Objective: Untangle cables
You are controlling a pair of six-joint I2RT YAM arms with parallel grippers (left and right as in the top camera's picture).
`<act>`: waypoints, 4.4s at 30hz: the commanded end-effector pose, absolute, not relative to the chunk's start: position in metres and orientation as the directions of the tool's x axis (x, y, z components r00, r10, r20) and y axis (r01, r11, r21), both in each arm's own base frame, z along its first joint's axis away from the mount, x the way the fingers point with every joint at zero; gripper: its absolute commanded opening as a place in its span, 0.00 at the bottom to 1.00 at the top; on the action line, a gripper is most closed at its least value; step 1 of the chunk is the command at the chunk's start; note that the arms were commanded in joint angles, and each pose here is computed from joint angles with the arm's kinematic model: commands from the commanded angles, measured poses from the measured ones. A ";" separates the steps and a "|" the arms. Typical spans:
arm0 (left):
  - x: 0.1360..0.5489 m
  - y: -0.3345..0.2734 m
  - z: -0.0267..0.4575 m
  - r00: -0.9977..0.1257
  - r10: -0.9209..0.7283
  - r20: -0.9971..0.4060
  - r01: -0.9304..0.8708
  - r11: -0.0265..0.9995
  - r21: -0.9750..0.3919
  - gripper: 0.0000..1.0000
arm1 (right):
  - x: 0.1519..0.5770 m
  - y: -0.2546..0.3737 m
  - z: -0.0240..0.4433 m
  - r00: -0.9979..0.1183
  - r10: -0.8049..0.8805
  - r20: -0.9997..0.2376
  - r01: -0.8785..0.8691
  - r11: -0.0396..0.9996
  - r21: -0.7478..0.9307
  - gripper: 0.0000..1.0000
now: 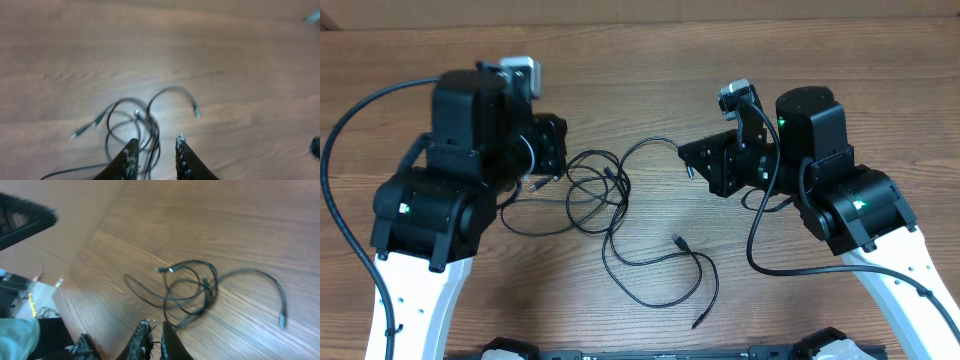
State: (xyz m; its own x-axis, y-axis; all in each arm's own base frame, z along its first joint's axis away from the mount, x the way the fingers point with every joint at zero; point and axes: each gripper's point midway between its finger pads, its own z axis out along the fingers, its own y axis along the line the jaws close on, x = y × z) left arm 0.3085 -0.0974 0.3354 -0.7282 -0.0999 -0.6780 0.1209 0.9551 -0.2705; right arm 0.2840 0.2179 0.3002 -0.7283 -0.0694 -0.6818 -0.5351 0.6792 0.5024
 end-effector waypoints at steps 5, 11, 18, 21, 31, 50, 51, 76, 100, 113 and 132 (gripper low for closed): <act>0.282 -0.084 0.314 -0.807 -0.111 -0.581 0.031 0.973 -0.229 0.26 | 0.282 0.200 0.299 -0.729 -0.075 -0.680 -0.487 0.755 0.439 0.06; 0.267 -0.081 0.302 -0.851 -0.123 -0.511 -0.003 0.973 -0.229 0.26 | 0.270 0.195 0.280 -0.790 -0.095 -0.606 -0.441 0.773 0.455 0.11; 0.254 -0.096 0.278 -0.898 -0.081 -0.433 0.033 0.968 -0.250 0.26 | 0.263 0.192 0.249 -0.869 -0.073 -0.489 -0.345 0.798 0.494 0.18; 0.250 -0.099 0.263 -0.915 -0.074 -0.398 0.028 0.970 -0.243 0.26 | 0.260 0.194 0.233 -0.908 -0.060 -0.414 -0.286 0.811 0.510 0.29; 0.257 -0.103 0.194 -0.939 -0.090 -0.331 -0.011 0.972 -0.233 0.26 | 0.268 0.225 0.177 -0.976 -0.047 -0.213 -0.155 0.838 0.524 0.46; 0.255 -0.084 0.186 -0.931 -0.092 -0.354 -0.042 0.989 -0.145 0.22 | 0.301 0.274 0.088 -0.984 0.146 -0.107 0.086 0.896 0.435 0.53; 0.254 -0.084 0.187 -0.931 -0.092 -0.354 -0.042 0.989 -0.145 0.23 | 0.302 0.275 0.082 -0.984 0.152 -0.097 0.096 0.898 0.430 0.53; 0.249 -0.087 0.193 -0.926 -0.093 -0.365 -0.031 0.984 -0.173 0.27 | 0.318 0.298 0.026 -0.975 0.216 -0.062 0.169 0.888 0.427 0.73; 0.254 -0.097 0.197 -0.921 -0.094 -0.378 -0.007 0.975 -0.224 0.38 | 0.305 0.354 0.043 -0.981 0.037 -0.192 -0.059 0.880 0.472 0.04; 0.261 -0.099 0.200 -0.909 -0.098 -0.405 -0.001 0.972 -0.235 0.66 | 0.357 0.351 0.131 -0.902 -0.075 -0.424 -0.228 0.919 0.323 0.04; 0.298 -0.113 0.221 -0.820 -0.046 -0.570 0.117 0.962 -0.245 0.76 | 0.360 0.349 0.229 -0.860 -0.047 -0.508 -0.316 0.832 0.456 0.04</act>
